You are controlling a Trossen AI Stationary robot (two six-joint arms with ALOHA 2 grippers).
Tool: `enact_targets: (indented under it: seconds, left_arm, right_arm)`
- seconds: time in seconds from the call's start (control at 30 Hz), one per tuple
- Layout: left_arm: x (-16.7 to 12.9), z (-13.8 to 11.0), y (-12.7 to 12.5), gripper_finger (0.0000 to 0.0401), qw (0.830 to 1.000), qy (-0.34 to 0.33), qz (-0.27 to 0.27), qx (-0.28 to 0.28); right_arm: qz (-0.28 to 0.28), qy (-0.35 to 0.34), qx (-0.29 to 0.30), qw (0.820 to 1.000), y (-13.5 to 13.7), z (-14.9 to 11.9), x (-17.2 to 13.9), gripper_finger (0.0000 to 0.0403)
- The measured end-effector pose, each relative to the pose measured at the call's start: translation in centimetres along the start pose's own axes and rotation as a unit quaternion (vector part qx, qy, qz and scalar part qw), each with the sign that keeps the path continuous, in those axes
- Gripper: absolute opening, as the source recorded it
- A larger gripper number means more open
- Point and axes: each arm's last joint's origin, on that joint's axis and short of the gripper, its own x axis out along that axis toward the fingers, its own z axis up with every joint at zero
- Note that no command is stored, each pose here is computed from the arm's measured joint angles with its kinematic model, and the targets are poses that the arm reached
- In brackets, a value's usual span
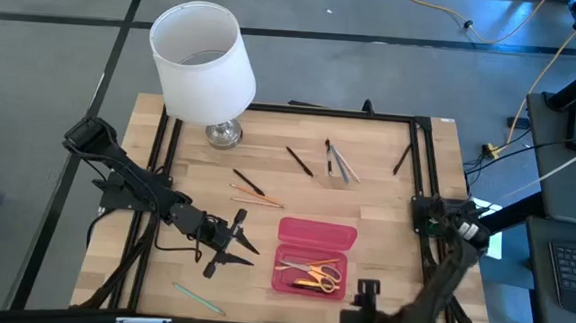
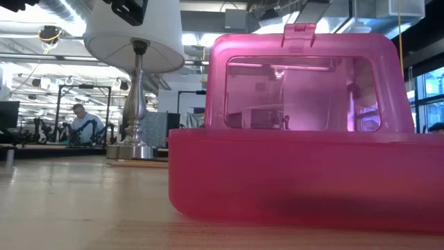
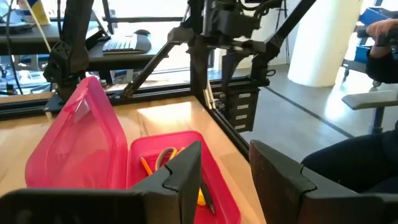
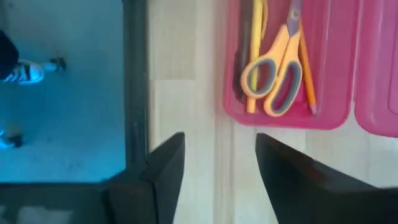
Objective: Pick & place school supplies into a supply box
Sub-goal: Put the blue supply into the pink supply box
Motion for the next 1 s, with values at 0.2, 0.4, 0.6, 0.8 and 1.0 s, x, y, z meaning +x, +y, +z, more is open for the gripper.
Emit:
enact_targets:
  seconds: [0.2,0.4,0.6,0.8,1.0]
  left_arm:
    - [0.0,0.0,0.0,0.0128,1.0,0.0,0.001,0.0]
    - [0.0,0.0,0.0,0.0128,1.0,0.0,0.003,0.0]
    - [0.0,0.0,0.0,0.0152,1.0,0.0,0.006,0.0]
    - [0.0,0.0,0.2,0.0195,0.999,-0.003,0.041,0.0]
    - [0.0,0.0,0.2,0.0211,0.999,-0.002,0.04,-0.003]
  right_arm:
    - [-0.014,-0.084,-0.012,0.996,1.8,-2.5,-1.7,0.0198]
    - [0.007,-0.132,-0.018,0.991,2.5,-3.1,-3.0,0.0198]
    - [0.065,-0.145,-0.056,0.986,3.7,-2.5,-0.7,0.0198]
    - [0.121,-0.168,-0.078,0.975,4.2,-2.0,0.6,0.0198]
    - [0.222,-0.228,-0.121,0.94,3.4,-1.9,1.0,0.0198]
